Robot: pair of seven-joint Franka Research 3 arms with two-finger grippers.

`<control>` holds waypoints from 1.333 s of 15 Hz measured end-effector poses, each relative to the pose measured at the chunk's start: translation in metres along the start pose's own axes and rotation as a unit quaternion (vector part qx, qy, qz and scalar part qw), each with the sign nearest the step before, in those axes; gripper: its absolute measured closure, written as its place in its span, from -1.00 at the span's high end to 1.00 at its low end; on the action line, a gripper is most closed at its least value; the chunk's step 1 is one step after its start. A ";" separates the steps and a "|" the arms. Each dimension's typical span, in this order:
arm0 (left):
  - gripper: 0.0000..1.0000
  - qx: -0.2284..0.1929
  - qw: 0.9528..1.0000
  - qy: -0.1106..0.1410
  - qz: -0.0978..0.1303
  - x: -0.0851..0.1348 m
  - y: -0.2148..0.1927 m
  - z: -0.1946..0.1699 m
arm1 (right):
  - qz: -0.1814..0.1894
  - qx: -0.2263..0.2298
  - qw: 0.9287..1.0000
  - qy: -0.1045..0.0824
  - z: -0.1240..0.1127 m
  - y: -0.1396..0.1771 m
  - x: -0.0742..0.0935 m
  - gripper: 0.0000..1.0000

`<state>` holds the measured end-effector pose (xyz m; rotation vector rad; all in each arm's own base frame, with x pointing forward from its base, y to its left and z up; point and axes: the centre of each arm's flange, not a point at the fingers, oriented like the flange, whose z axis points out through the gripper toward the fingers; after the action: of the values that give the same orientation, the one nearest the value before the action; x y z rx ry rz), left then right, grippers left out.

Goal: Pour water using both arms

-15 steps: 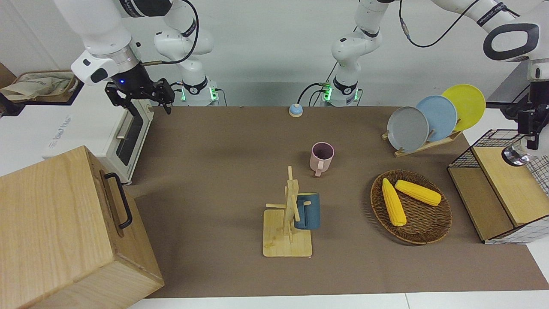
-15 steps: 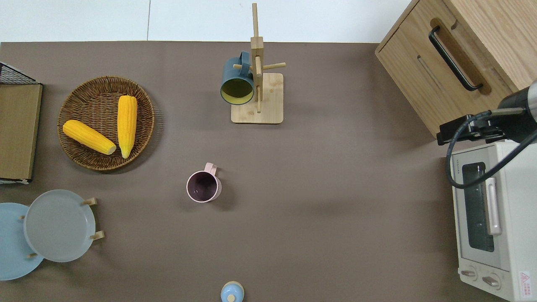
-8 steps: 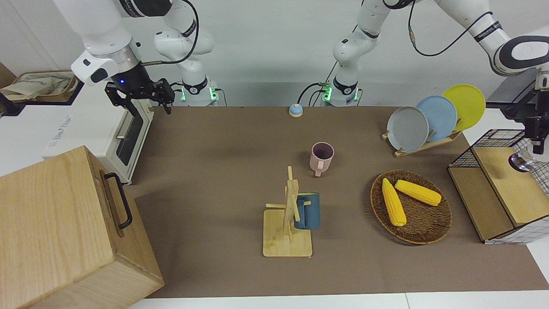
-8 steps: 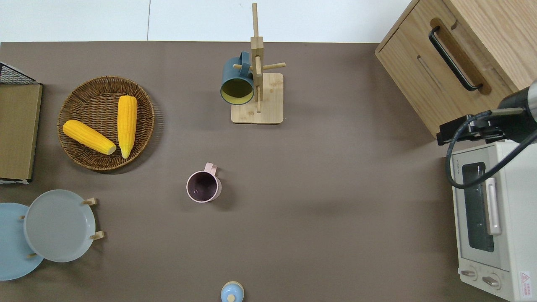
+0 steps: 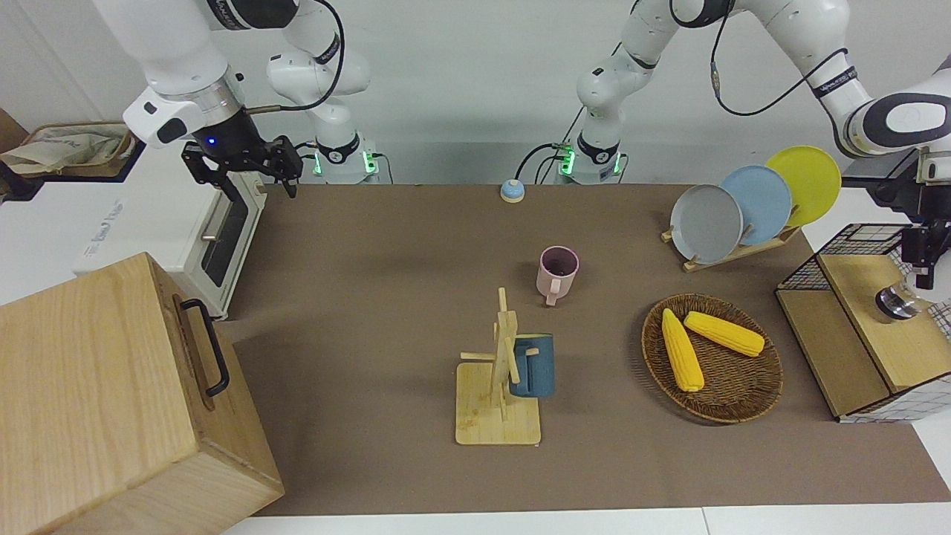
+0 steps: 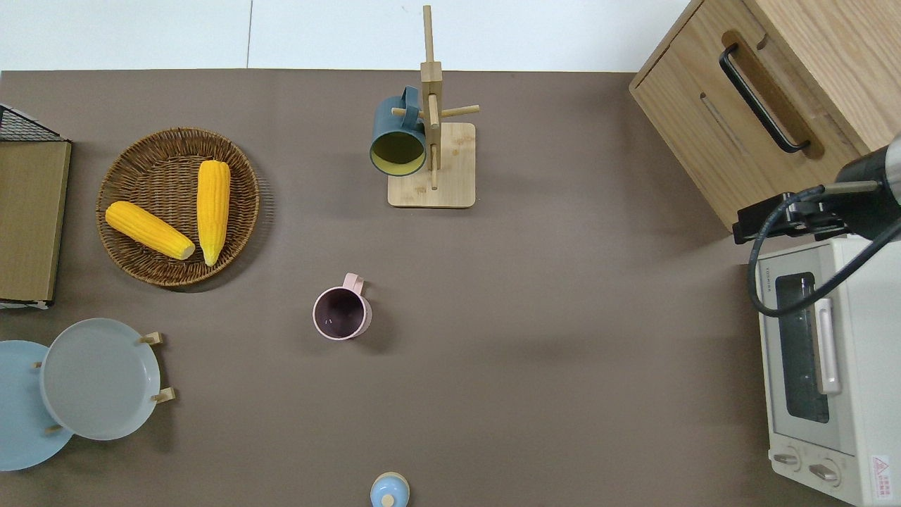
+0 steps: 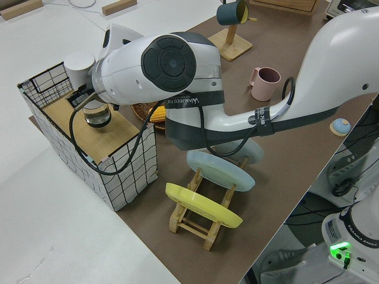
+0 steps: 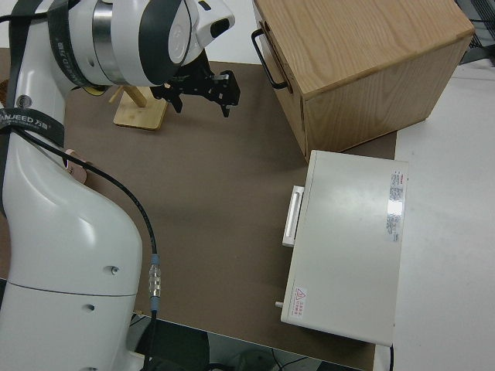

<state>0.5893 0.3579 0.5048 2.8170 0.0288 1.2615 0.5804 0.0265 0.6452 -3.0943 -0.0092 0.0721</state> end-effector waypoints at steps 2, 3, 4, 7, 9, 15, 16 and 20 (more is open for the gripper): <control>0.27 0.001 1.000 -0.002 -0.001 -0.003 -0.001 0.005 | 0.000 0.000 1.000 0.000 0.000 0.000 0.000 0.98; 0.27 0.002 1.000 -0.003 0.000 -0.005 -0.002 0.008 | 0.000 0.000 1.000 0.000 0.000 0.000 0.000 0.98; 0.27 0.002 1.000 -0.005 0.001 -0.008 -0.003 0.011 | 0.000 0.000 1.000 0.000 0.000 0.000 0.000 0.98; 0.27 0.004 1.000 -0.004 0.002 -0.011 -0.006 0.017 | 0.000 0.000 1.000 0.000 0.000 0.000 0.000 0.98; 0.27 0.004 1.000 -0.003 0.002 -0.011 -0.006 0.017 | 0.000 0.000 1.000 0.000 0.000 0.000 0.000 0.98; 0.91 0.006 1.000 0.002 0.001 -0.007 -0.006 0.015 | 0.000 0.000 1.000 0.000 0.000 0.000 0.000 0.98; 1.00 0.006 1.000 0.004 -0.004 -0.006 -0.007 0.014 | 0.000 0.000 1.000 0.000 0.000 0.000 0.000 0.98; 1.00 0.015 1.000 -0.008 0.000 -0.001 -0.010 0.009 | 0.000 0.000 1.000 0.000 0.000 0.000 0.000 0.98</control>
<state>0.5957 0.3673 0.4976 2.8522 0.0473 1.2488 0.5802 0.0265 0.6455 -3.0943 -0.0092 0.0714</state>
